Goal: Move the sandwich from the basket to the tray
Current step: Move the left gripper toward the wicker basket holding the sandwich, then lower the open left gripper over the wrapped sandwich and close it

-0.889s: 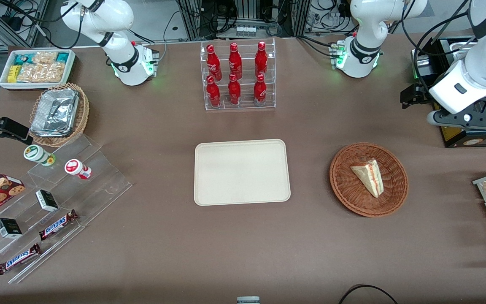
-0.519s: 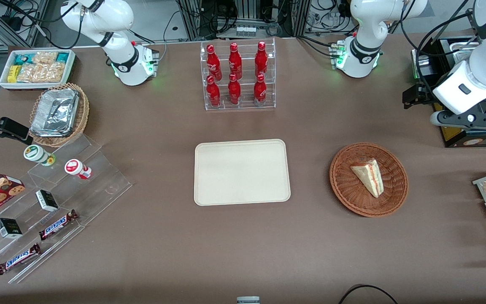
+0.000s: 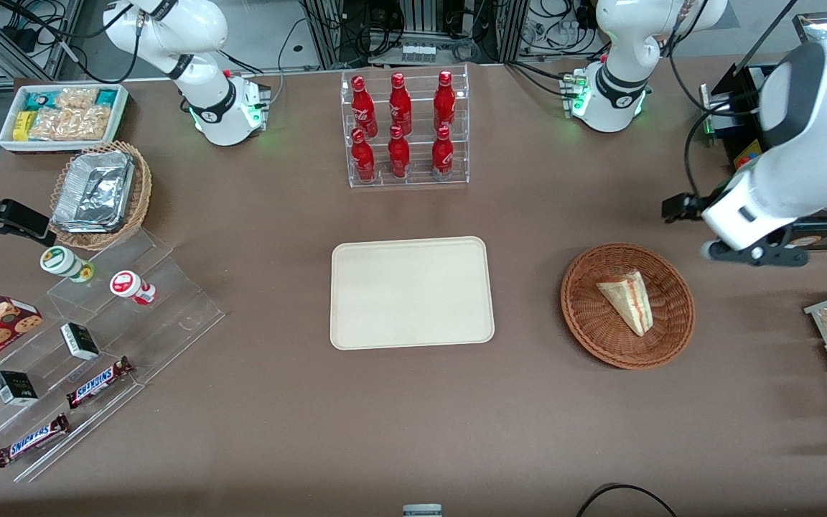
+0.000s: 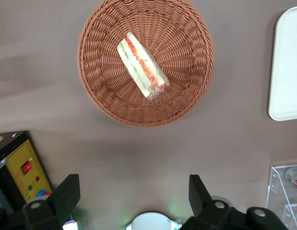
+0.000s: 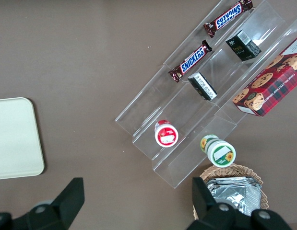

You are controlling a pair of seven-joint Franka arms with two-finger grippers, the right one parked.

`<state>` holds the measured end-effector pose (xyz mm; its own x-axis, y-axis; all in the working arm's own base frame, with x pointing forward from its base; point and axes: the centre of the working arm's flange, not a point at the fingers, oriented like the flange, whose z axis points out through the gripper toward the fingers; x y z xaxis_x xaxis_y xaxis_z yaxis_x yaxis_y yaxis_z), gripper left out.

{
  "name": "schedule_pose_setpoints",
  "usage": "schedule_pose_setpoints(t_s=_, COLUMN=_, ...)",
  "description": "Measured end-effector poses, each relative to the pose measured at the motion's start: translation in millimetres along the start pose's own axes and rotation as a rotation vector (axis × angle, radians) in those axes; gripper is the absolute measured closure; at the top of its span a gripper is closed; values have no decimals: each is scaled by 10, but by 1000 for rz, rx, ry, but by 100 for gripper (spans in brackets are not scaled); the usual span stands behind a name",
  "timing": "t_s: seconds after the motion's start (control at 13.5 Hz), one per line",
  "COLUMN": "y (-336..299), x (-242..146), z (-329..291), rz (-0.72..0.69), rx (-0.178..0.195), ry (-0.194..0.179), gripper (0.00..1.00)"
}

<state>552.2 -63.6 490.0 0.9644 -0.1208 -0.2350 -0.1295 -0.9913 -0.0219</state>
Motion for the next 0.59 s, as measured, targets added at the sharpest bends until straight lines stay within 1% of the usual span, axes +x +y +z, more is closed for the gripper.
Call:
schedule_pose_setpoints(t_s=0.37, y=41, x=142, z=931, rz=-17, rx=-3, ry=87, gripper=0)
schedule_pose_setpoints(t_s=0.52, y=56, x=160, z=1126, rz=-78, rx=-10, ry=131, gripper=0)
schedule_pose_setpoints(t_s=0.59, y=63, x=174, z=1191, rz=-140, rx=-17, ry=156, gripper=0)
